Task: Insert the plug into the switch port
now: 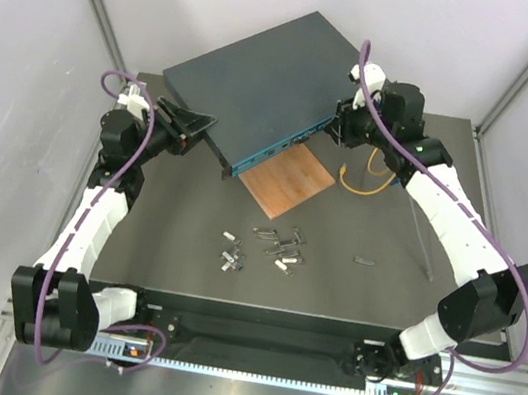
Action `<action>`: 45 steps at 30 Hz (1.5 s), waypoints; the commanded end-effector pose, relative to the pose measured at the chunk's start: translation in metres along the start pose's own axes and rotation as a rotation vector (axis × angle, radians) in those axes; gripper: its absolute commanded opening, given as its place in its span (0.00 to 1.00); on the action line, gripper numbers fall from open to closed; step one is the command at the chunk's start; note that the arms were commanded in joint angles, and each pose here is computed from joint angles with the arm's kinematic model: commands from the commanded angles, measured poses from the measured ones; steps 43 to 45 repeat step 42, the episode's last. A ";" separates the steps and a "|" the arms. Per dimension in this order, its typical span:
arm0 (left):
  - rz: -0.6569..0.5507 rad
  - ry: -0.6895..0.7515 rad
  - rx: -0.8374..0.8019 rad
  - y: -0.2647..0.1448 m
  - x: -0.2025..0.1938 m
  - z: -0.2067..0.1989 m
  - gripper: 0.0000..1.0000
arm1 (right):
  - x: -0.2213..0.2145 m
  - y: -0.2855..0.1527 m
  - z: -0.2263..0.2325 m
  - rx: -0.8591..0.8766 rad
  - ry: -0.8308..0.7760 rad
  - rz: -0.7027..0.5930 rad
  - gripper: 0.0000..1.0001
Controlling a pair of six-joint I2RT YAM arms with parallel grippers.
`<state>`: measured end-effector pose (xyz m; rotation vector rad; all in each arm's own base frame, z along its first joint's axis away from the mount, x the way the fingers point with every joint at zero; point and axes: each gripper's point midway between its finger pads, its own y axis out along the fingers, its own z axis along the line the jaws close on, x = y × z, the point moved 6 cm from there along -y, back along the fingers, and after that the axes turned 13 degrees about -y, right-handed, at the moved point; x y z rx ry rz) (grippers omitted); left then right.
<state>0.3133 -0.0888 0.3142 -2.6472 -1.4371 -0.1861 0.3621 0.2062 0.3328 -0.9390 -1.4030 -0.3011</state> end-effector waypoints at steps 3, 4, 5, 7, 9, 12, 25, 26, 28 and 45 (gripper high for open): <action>0.015 0.123 -0.025 0.002 0.001 -0.006 0.35 | 0.021 -0.028 -0.001 0.059 -0.066 -0.133 0.35; 0.015 0.122 -0.027 0.001 0.001 -0.007 0.42 | 0.019 -0.033 -0.003 0.071 -0.064 -0.135 0.37; 0.006 0.122 -0.036 -0.001 0.004 -0.010 0.47 | 0.018 -0.038 -0.005 0.069 -0.065 -0.136 0.38; -0.003 0.129 -0.048 -0.007 0.008 -0.015 0.61 | 0.013 -0.051 -0.013 0.067 -0.054 -0.142 0.39; -0.019 0.136 -0.054 -0.013 0.012 -0.019 0.78 | 0.011 -0.066 -0.021 0.059 -0.046 -0.154 0.40; -0.040 0.135 -0.043 -0.026 0.020 -0.022 0.98 | 0.000 -0.081 -0.028 0.051 -0.027 -0.143 0.40; -0.047 0.312 0.412 -0.097 0.067 0.007 0.99 | -0.072 -0.149 -0.067 -0.116 0.118 -0.011 1.00; -0.025 0.303 0.481 -0.102 0.065 0.017 0.99 | -0.088 -0.153 -0.071 -0.136 0.146 0.029 1.00; -0.015 0.418 0.566 -0.110 0.071 0.029 0.99 | -0.105 -0.157 -0.075 -0.156 0.171 0.076 1.00; 0.161 0.592 0.817 -0.132 0.068 0.117 0.99 | -0.209 -0.157 -0.086 -0.212 0.202 0.416 1.00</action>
